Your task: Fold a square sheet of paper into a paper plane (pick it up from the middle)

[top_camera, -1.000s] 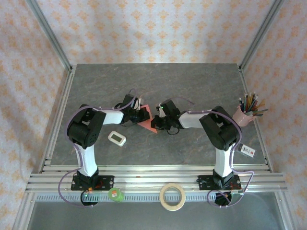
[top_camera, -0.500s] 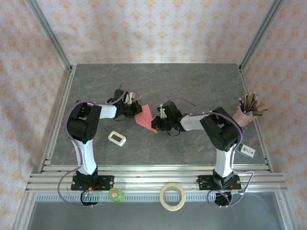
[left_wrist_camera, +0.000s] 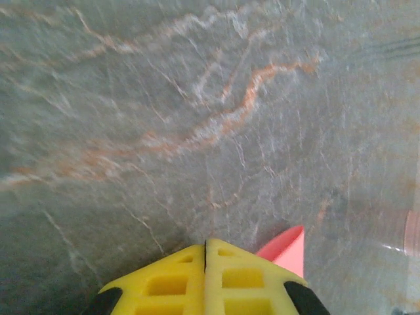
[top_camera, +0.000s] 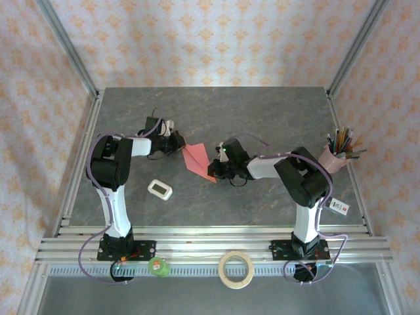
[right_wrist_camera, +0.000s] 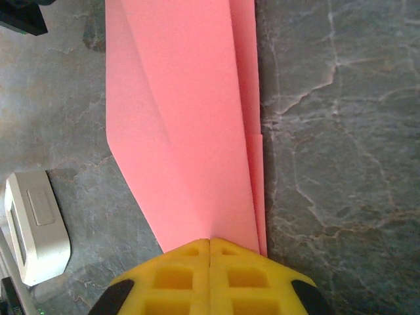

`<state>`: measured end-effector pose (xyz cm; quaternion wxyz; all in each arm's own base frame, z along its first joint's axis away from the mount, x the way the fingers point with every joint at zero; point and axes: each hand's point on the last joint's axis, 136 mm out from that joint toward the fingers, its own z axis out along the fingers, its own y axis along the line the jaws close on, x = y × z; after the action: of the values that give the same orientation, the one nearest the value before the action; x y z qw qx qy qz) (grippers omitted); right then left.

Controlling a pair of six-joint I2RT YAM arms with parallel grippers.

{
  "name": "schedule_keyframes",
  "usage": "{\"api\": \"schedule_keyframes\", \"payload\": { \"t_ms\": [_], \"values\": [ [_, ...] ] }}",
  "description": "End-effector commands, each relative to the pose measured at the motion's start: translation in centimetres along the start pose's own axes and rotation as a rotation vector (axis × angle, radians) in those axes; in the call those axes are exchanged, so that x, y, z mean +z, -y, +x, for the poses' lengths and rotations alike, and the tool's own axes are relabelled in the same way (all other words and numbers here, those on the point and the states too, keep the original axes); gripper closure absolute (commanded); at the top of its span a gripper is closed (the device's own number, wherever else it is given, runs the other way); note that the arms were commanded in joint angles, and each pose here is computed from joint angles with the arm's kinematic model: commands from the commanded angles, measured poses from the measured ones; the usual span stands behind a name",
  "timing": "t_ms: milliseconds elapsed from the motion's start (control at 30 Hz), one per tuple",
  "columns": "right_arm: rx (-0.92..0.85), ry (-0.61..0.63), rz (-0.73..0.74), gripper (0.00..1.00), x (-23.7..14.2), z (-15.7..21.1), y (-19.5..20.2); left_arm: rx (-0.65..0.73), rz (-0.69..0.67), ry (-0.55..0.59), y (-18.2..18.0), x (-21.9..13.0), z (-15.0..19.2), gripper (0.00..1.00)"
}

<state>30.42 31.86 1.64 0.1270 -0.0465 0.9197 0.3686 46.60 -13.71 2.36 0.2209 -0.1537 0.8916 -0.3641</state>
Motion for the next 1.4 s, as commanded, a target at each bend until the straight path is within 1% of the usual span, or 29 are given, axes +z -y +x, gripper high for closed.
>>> {"api": "schedule_keyframes", "payload": {
  "t_ms": [0, 33, 67, 133, 200, 267, 367, 467, 567, 667, 833, 967, 1033, 1167, 1367],
  "values": [
    [0.181, -0.142, 0.218, 0.99, -0.6, 5.3, 6.3, -0.015, -0.104, 0.156, -2.8, -1.8, -4.9, 0.95],
    [0.175, -0.106, 0.17, 0.98, -0.7, 4.0, 4.8, -0.007, -0.086, 0.17, -2.0, -2.2, -5.2, 0.95],
    [0.165, -0.057, 0.105, 0.97, -0.9, 2.3, 2.8, -0.029, -0.058, 0.193, -0.9, -2.9, -5.7, 0.95],
    [0.144, 0.038, -0.01, 0.94, -1.8, -0.7, -0.7, -0.034, -0.016, 0.239, 1.0, -4.6, -6.4, 0.91],
    [0.111, 0.125, -0.117, 0.88, -3.2, -3.3, -4.0, -0.037, 0.019, 0.294, 2.8, -6.8, -6.9, 0.86],
    [0.074, 0.193, -0.174, 0.81, -4.5, -4.9, -6.0, -0.05, 0.039, 0.329, 3.7, -8.5, -6.5, 0.79],
    [0.026, 0.27, -0.163, 0.71, -6.0, -6.3, -6.6, -0.069, 0.064, 0.348, 4.1, -10.4, -4.7, 0.67],
    [0.017, 0.319, -0.09, 0.64, -6.8, -7.3, -5.0, -0.085, 0.06, 0.344, 3.7, -11.7, -2.5, 0.56],
    [0.002, 0.33, -0.053, 0.6, -6.9, -7.8, -3.7, -0.091, 0.038, 0.334, 3.0, -12.9, -0.4, 0.49],
    [-0.037, 0.3, -0.056, 0.55, -6.2, -8.0, -3.3, -0.088, 0.017, 0.327, 2.5, -13.9, 1.4, 0.41],
    [-0.091, 0.211, -0.042, 0.55, -4.0, -8.1, -2.7, -0.041, -0.014, 0.328, 2.1, -15.4, 3.1, 0.17],
    [-0.108, 0.181, -0.023, 0.56, -2.9, -8.3, -2.2, 0.007, -0.02, 0.351, 2.3, -16.3, 3.3, 0.04],
    [-0.117, 0.165, -0.022, 0.58, -2.4, -8.4, -2.1, 0.026, -0.013, 0.35, 2.6, -16.4, 3.4, 0.01],
    [-0.118, 0.134, -0.046, 0.62, -1.3, -8.2, -2.1, 0.058, 0.01, 0.333, 3.3, -16.4, 3.4, 0.01],
    [-0.099, 0.124, -0.085, 0.74, -0.7, -8.1, -2.3, 0.082, 0.031, 0.316, 3.8, -16.4, 3.5, 0.01]
  ]
}}
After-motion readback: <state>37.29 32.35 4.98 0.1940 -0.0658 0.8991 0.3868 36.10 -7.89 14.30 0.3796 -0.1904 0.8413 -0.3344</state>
